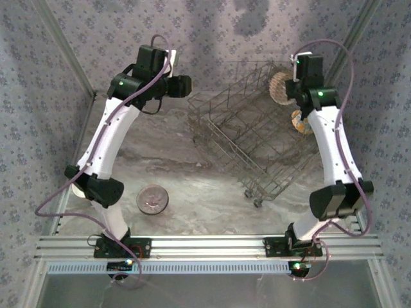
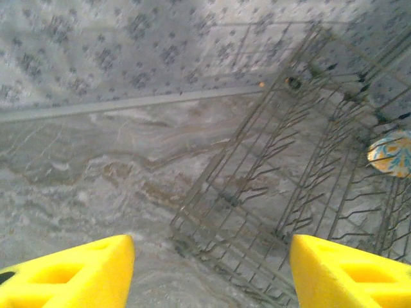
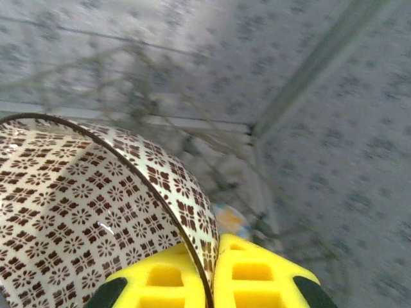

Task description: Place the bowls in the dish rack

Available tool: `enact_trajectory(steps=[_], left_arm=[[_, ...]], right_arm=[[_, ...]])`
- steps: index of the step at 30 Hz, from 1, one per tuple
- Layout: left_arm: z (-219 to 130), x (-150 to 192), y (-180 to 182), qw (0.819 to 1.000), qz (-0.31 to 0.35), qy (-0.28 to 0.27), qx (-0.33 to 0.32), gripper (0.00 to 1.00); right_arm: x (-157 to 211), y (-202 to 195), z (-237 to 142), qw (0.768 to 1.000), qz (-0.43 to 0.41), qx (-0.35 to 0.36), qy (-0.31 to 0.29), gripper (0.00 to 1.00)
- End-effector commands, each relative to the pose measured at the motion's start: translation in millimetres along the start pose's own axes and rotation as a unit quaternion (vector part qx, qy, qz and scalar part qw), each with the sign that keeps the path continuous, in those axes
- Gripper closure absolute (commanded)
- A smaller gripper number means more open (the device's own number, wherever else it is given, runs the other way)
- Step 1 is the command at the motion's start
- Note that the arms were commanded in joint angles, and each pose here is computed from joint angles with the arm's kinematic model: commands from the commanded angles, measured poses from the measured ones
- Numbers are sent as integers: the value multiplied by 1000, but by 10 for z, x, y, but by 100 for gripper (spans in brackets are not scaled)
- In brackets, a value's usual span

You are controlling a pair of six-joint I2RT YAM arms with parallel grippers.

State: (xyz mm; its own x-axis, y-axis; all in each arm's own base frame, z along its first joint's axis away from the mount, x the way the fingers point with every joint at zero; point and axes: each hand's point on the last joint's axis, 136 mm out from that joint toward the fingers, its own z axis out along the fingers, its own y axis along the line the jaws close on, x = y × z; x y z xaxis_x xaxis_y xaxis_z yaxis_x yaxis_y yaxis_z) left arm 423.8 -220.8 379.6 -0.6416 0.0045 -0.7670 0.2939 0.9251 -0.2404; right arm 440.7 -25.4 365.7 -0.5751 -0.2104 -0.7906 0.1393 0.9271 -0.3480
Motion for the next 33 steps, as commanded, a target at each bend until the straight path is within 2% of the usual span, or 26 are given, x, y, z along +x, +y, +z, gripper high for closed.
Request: enact_trajectory(steps=[1,8,13,21,23,33], left_arm=[[-26,-14,-38,999,-16,-9,29,35],[190,118,1,999,-25,19,41,35],[268,185,51,998,-28,29,41,35],[341,270,129,998,-38,38,42,34],[349,277,142,998,-39,39,42,34],[392,279,149,998,-40,38,44,34]], right_arm=[[-27,-504,-127,995,-9,89,-36,100],[337,-659,144,984,-90,152,-21,100],[374,-732,171,980,-88,172,-51,100],[514,-645,387,973,-136,179,-60,100],[642,-599,478,970,-154,183,-50,100],[722,-493,608,961,-181,201,-61,100]])
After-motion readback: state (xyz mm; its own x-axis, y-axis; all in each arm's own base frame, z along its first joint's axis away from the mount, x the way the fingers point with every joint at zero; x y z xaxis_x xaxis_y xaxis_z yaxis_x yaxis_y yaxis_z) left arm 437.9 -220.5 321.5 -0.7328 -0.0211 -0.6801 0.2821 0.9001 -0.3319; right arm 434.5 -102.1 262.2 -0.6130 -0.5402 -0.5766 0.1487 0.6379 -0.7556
